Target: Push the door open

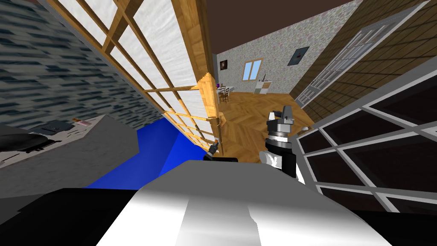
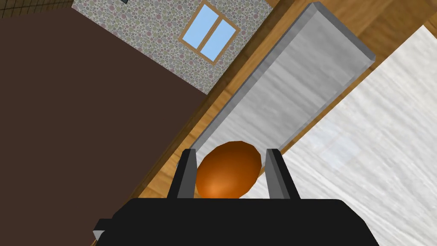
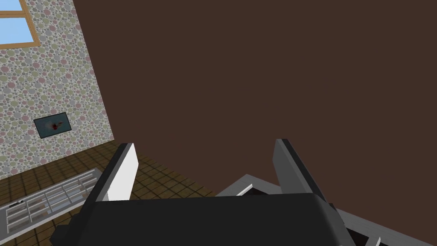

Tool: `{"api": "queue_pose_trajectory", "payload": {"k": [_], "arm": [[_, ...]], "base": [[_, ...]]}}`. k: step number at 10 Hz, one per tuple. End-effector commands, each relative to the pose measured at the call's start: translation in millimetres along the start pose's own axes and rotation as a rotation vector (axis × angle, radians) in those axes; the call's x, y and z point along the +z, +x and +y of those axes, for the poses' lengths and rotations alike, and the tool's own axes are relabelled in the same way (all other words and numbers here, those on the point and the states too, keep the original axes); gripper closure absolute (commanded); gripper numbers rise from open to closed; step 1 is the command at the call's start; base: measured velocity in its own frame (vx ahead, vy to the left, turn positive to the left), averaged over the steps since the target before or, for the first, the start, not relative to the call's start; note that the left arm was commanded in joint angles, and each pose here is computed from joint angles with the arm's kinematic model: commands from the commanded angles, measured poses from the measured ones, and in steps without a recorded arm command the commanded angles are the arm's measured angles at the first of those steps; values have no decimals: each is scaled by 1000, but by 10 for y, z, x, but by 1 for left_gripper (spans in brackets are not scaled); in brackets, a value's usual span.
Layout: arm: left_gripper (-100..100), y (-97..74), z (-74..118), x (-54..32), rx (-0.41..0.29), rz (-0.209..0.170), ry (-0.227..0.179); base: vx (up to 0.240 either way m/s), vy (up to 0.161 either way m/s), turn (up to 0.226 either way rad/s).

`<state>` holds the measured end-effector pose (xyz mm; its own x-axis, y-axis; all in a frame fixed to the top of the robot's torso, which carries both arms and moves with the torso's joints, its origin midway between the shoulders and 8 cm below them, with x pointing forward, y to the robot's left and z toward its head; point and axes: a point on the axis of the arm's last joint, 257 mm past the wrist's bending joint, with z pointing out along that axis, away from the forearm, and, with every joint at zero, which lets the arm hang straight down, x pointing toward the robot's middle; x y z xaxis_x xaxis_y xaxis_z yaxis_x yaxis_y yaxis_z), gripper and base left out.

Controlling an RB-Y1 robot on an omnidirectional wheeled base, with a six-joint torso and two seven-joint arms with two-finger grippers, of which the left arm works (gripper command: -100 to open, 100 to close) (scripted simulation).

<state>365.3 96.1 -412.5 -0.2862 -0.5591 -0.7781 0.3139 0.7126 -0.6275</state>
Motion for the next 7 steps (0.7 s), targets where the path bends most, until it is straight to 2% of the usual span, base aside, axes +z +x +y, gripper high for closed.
{"api": "queue_pose_trajectory", "payload": {"k": [1,7], "arm": [[100,-261,109,68,-51,-56,-9],[100,-261,109,68,-52,-56,-9]], "base": [[31,-25,-46],[8,-5,-8]]}}
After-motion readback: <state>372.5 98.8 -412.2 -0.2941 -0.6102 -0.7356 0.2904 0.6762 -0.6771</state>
